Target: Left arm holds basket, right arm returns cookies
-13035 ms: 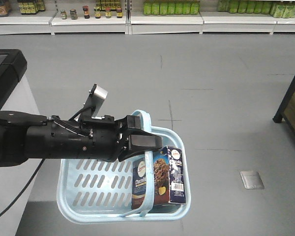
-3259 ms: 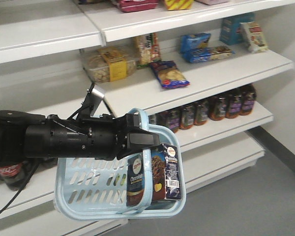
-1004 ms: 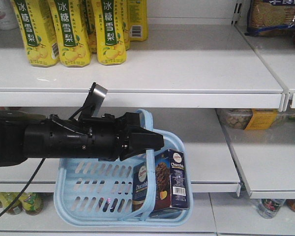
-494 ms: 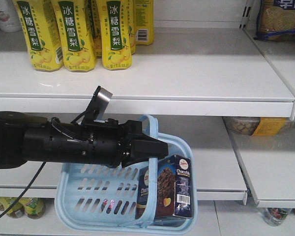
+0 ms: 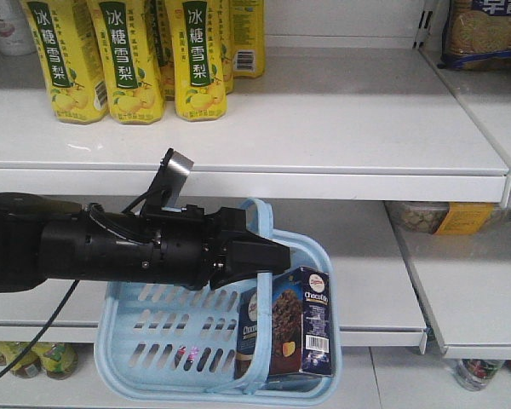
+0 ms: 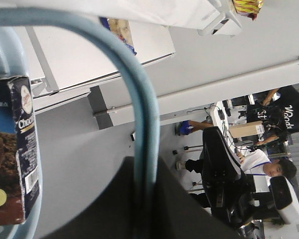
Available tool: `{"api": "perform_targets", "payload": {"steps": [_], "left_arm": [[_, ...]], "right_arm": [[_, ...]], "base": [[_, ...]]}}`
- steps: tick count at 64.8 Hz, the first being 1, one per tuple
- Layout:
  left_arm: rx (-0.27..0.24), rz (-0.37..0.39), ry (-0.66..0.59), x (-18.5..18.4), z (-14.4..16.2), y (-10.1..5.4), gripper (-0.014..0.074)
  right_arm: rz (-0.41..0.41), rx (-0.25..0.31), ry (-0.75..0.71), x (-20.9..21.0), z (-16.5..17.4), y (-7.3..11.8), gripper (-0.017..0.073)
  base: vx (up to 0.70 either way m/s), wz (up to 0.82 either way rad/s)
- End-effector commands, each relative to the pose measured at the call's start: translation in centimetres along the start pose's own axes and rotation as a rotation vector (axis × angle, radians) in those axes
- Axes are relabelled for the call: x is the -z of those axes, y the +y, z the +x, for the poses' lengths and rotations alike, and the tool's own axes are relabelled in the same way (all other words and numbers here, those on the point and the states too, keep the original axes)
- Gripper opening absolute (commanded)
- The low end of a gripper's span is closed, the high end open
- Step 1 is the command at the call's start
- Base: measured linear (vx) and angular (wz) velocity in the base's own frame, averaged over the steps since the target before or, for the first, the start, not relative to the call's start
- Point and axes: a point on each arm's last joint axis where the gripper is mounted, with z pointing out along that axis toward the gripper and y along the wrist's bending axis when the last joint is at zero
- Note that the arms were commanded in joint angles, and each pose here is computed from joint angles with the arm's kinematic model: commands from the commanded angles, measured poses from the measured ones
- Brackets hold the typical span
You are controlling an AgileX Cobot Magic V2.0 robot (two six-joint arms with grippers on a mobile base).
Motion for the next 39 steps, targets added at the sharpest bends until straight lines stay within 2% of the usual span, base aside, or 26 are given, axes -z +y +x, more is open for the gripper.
{"api": "perform_targets", "payload": {"steps": [1,31,39], "left_arm": [[-0.002,0.065,-0.104,0.84,-1.32,-2.09,-0.0003],[-0.002,0.065,-0.104,0.84,-1.32,-2.09,-0.0003],[-0.002,0.065,-0.104,0.84,-1.32,-2.09,-0.0003]], "right_arm": [[-0.011,0.013,-0.064,0.05,-0.1,0.09,-0.001],[-0.014,0.013,-0.085,0.07,-0.32,0.12,-0.001],[-0.021,-0.015,-0.123,0.1,-0.66,0.17,-0.001]], "base": [[0.0,0.0],[0.0,0.0],[0.0,0.0]]}}
